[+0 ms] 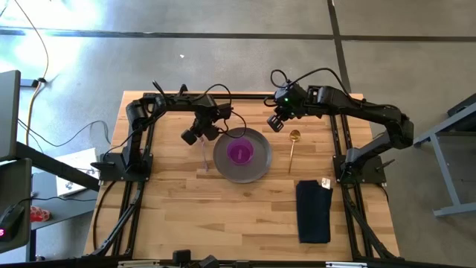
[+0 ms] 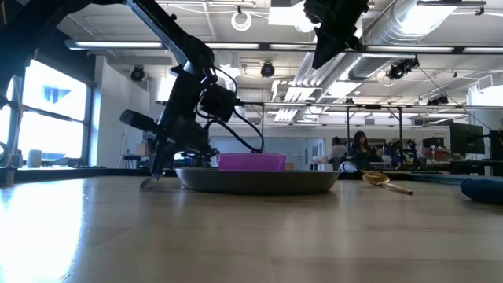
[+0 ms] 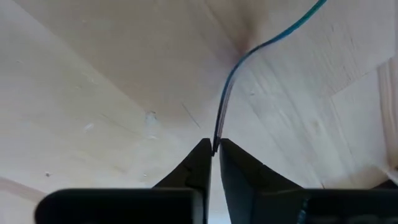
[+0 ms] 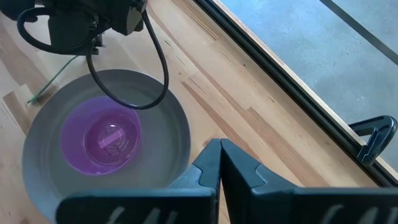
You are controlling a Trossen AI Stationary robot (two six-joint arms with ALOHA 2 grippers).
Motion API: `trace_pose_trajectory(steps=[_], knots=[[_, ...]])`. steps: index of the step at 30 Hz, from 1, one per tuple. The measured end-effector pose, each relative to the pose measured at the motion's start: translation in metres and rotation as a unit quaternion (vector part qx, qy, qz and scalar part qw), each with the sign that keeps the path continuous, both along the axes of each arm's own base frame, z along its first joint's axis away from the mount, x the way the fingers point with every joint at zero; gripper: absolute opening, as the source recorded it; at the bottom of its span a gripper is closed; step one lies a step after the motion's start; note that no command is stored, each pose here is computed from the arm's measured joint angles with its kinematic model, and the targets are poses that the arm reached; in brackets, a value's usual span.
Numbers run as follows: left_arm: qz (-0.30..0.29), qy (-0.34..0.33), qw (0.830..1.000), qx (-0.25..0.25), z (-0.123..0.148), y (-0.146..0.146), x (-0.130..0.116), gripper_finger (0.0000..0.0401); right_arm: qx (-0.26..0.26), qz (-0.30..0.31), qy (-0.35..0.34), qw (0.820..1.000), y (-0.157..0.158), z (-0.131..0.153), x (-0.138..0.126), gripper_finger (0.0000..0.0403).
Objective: Set table place
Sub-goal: Put the fork to the left of the gray plate
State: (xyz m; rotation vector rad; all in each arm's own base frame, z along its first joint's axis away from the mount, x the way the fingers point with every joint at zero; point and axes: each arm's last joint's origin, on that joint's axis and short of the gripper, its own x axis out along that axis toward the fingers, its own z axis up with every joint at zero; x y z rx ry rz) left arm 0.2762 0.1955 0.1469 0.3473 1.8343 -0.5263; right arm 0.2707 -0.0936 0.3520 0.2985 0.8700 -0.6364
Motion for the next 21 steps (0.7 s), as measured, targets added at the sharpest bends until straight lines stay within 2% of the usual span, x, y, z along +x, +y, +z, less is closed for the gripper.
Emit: trace_pose_trajectory(steps=[9, 14, 18, 21], knots=[[0.028, 0.001, 1.000, 0.014, 0.002, 0.000, 0.000, 0.0077, 0.004, 0.004, 0.002, 1.000, 0.000, 0.000, 0.000, 0.0000], [0.048, -0.020, 0.998, 0.033, 0.017, -0.002, -0.003, 0.0105, 0.014, 0.010, -0.001, 1.000, 0.001, 0.000, 0.000, 0.0000], [0.114, -0.068, 0.990, 0.038, 0.042, -0.007, -0.006, 0.0114, 0.014, 0.012, -0.001, 1.000, 0.001, -0.001, 0.000, 0.0000], [0.173, -0.110, 0.978, 0.041, 0.061, -0.018, -0.006, 0.0103, 0.015, 0.013, -0.001, 1.000, 0.001, -0.001, 0.000, 0.0000]])
